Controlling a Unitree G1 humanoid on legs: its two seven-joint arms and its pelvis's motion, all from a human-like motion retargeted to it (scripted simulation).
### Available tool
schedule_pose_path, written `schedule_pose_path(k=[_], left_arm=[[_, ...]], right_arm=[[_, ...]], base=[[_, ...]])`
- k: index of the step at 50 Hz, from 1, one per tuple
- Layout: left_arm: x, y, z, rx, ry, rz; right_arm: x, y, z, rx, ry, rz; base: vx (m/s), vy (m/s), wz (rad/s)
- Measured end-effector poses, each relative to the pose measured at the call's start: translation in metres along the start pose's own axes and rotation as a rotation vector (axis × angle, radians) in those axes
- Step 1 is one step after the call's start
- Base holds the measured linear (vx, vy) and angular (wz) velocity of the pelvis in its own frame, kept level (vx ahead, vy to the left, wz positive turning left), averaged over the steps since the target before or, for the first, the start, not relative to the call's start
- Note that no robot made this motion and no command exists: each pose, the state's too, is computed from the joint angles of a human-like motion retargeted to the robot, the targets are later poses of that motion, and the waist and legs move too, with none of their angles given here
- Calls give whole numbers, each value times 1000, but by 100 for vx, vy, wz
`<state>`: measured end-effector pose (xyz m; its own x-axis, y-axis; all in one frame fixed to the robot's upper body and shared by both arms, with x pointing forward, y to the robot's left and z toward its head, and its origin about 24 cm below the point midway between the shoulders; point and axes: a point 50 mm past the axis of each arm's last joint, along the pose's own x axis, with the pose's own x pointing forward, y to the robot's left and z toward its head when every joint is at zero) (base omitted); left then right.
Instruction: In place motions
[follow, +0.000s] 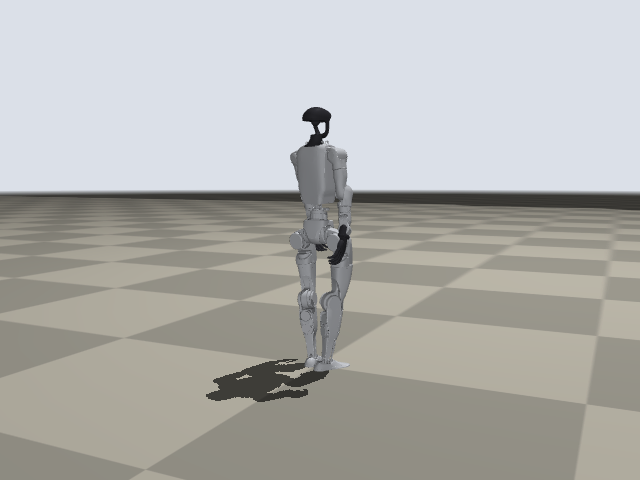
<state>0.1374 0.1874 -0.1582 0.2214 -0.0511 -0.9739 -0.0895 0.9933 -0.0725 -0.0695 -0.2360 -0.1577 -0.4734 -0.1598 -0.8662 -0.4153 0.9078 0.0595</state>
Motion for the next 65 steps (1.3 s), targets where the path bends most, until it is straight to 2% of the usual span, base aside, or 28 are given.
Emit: schedule_pose_path(k=[7,13,17,22,25,31,35,40,45,51,57,65], left_arm=[[-12,-9,69,84,-200,-45],[-9,-10,61,162,-186,-22],[-1,-5,19,199,-45,-11],[-1,3,-65,168,221,6],[-12,9,-132,103,403,30],[-54,21,-242,-59,667,73],[-86,25,-291,-163,788,91],[-104,22,-315,-265,858,113],[-91,16,-300,-267,818,95],[-49,15,-237,-151,629,103],[-14,22,-140,-14,384,123],[0,10,-6,-78,-42,31]], right_arm=[[10,5,-45,146,92,3],[10,12,-38,203,69,18],[5,14,-4,145,-39,24],[-13,7,60,29,-273,-62],[-41,1,116,-32,-502,-102],[-114,9,202,-49,-932,-29],[-156,9,233,-62,-1106,-25],[-176,6,246,-111,-1162,-68],[-154,4,233,-172,-1056,-108],[-89,3,180,-179,-756,-121],[-27,1,88,-87,-369,-96],[7,3,-17,165,-40,-35]], base=[[-2,-6,-9],[0,1,3],[-2,4,29],[-3,2,29],[-1,1,12],[-1,0,15],[-1,0,6],[0,0,0],[0,0,0],[0,-2,-22],[0,-5,-22],[0,-2,-32]])
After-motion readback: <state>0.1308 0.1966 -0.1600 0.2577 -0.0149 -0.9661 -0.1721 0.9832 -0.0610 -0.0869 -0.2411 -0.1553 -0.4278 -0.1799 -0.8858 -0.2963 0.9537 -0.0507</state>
